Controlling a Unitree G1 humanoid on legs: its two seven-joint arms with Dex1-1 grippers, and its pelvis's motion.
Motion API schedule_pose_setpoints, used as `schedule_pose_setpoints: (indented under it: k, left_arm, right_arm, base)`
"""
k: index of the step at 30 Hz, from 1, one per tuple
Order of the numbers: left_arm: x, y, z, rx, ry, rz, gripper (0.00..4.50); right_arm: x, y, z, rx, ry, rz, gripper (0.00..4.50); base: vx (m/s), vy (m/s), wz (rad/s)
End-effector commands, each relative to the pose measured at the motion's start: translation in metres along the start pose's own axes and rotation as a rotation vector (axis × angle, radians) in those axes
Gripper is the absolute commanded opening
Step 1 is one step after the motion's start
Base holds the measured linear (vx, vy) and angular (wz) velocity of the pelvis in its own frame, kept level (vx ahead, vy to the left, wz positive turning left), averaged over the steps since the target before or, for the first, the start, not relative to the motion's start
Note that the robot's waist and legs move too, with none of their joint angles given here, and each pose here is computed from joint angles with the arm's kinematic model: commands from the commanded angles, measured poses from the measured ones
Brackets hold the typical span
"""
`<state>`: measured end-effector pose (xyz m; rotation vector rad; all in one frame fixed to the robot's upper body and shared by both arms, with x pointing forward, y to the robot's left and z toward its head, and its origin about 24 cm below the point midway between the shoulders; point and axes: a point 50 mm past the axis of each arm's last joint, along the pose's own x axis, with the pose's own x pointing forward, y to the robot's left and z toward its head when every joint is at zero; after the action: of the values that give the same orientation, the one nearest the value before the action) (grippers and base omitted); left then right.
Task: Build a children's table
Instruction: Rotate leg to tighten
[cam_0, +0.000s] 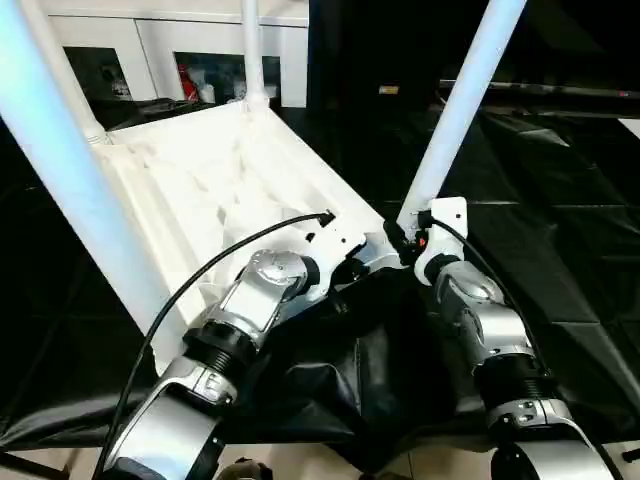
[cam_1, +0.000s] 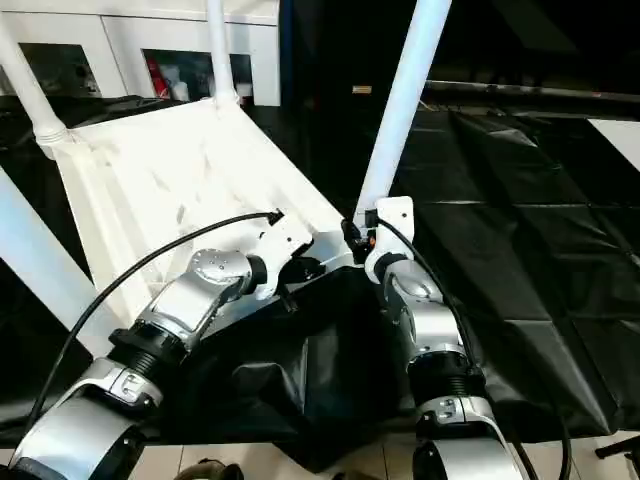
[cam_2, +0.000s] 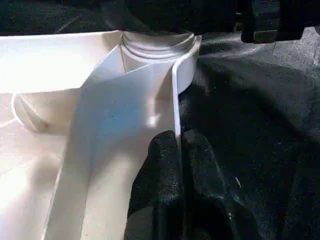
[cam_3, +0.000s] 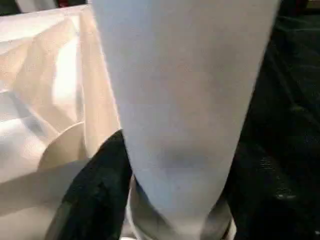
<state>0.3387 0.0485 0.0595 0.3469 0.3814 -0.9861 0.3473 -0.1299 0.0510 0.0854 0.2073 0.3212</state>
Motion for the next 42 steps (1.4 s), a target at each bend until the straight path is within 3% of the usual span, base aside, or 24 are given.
schedule_pose_setpoints:
  k: [1,4,11,15,20,25,27,35,38,42]
  left_arm:
    - [0.002,-0.006,0.005,0.032,-0.050,-0.065,0.00]
    - [-0.006,-0.003,0.000,0.044,-0.042,-0.106,0.00]
    - [-0.032,0.001,-0.013,0.082,-0.045,-0.271,0.00]
    - [-0.047,-0.001,-0.016,0.090,-0.070,-0.393,0.00]
    - [-0.061,-0.001,-0.022,0.085,-0.047,-0.466,0.00]
    - [-0.063,-0.001,-0.022,0.085,-0.046,-0.472,0.00]
    - [-0.064,-0.001,-0.023,0.085,-0.045,-0.477,0.00]
    - [-0.064,0.001,-0.024,0.087,-0.040,-0.448,0.00]
    - [-0.059,0.005,-0.025,0.085,-0.021,-0.385,0.00]
    - [-0.041,0.015,-0.020,0.070,0.007,-0.175,0.00]
  right_arm:
    - [-0.001,0.020,-0.018,0.013,0.076,0.162,2.97]
    - [-0.008,0.013,-0.012,-0.008,0.060,0.259,3.07]
    - [-0.037,-0.013,0.002,-0.158,0.076,0.533,3.07]
    - [-0.052,-0.021,0.007,-0.234,0.091,0.649,3.07]
    - [-0.063,-0.024,0.009,-0.232,0.125,0.759,3.07]
    - [-0.063,-0.021,0.008,-0.216,0.133,0.785,2.69]
    - [-0.064,-0.020,0.007,-0.212,0.142,0.804,2.32]
    - [-0.065,-0.017,0.002,-0.197,0.153,0.818,2.10]
    - [-0.060,-0.018,0.000,-0.173,0.133,0.743,2.07]
    - [-0.043,-0.018,-0.015,-0.144,0.132,0.467,2.05]
  base:
    - [0.000,0.000,0.00]
    - [0.000,0.000,0.00]
    - [0.000,0.000,0.00]
    - [0.000,0.000,0.00]
    - [0.000,0.000,0.00]
    - [0.000,0.000,0.00]
    - [0.000,0.000,0.00]
    - [0.000,0.000,0.00]
    - [0.000,0.000,0.00]
    - [0.000,0.000,0.00]
